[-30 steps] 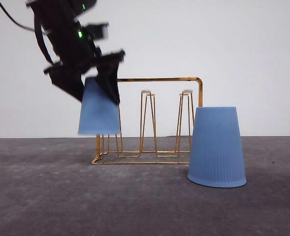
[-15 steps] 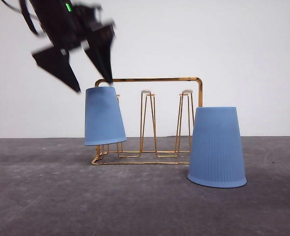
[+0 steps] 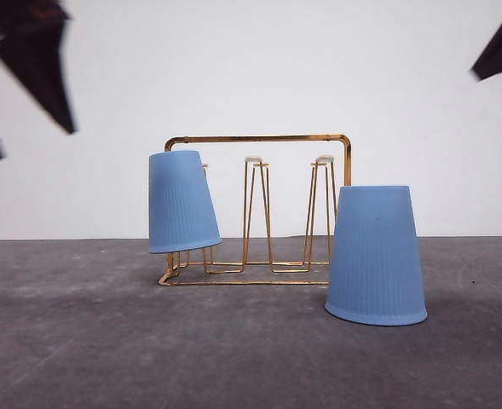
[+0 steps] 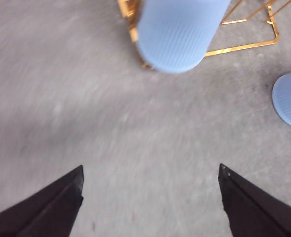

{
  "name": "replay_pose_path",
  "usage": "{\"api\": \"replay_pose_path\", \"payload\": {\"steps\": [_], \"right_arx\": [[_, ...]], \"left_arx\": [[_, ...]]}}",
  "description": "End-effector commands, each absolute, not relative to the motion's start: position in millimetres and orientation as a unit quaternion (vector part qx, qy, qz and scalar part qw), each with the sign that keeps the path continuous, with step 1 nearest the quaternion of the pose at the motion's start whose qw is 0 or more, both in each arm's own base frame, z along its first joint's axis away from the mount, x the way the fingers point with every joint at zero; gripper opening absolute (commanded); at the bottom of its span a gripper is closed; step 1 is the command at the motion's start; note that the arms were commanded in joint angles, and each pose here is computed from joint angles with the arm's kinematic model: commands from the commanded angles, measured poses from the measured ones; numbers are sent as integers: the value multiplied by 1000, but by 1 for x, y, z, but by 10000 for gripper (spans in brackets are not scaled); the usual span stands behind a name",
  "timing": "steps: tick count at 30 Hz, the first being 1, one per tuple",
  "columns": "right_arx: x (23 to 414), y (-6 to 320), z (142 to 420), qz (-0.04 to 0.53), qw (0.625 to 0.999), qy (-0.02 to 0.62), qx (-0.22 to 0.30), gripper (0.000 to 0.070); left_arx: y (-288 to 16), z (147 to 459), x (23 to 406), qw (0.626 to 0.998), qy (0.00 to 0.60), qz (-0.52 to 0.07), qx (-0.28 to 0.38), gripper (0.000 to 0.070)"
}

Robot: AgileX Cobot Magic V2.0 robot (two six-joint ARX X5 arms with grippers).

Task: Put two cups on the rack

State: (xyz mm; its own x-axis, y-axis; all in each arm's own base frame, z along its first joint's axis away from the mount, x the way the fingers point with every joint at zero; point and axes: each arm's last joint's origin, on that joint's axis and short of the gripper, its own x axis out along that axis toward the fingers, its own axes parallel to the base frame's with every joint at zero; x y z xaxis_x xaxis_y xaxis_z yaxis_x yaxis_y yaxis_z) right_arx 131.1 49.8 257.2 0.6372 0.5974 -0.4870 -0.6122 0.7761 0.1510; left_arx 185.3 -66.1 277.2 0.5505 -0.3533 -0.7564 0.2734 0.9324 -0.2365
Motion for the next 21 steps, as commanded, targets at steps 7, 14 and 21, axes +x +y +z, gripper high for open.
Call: {"api": "replay_pose_path", "payload": {"steps": [7, 14, 21], "right_arx": [[176, 74, 241, 343, 895, 284, 9, 567], [210, 94, 213, 344, 890, 301, 7, 593], [230, 107, 185, 349, 880, 323, 4, 583]], "left_arx": [[-54, 276, 147, 885, 424, -159, -109, 503], [-51, 283, 137, 892, 403, -157, -134, 503], [-51, 284, 136, 892, 402, -157, -134, 503]]}}
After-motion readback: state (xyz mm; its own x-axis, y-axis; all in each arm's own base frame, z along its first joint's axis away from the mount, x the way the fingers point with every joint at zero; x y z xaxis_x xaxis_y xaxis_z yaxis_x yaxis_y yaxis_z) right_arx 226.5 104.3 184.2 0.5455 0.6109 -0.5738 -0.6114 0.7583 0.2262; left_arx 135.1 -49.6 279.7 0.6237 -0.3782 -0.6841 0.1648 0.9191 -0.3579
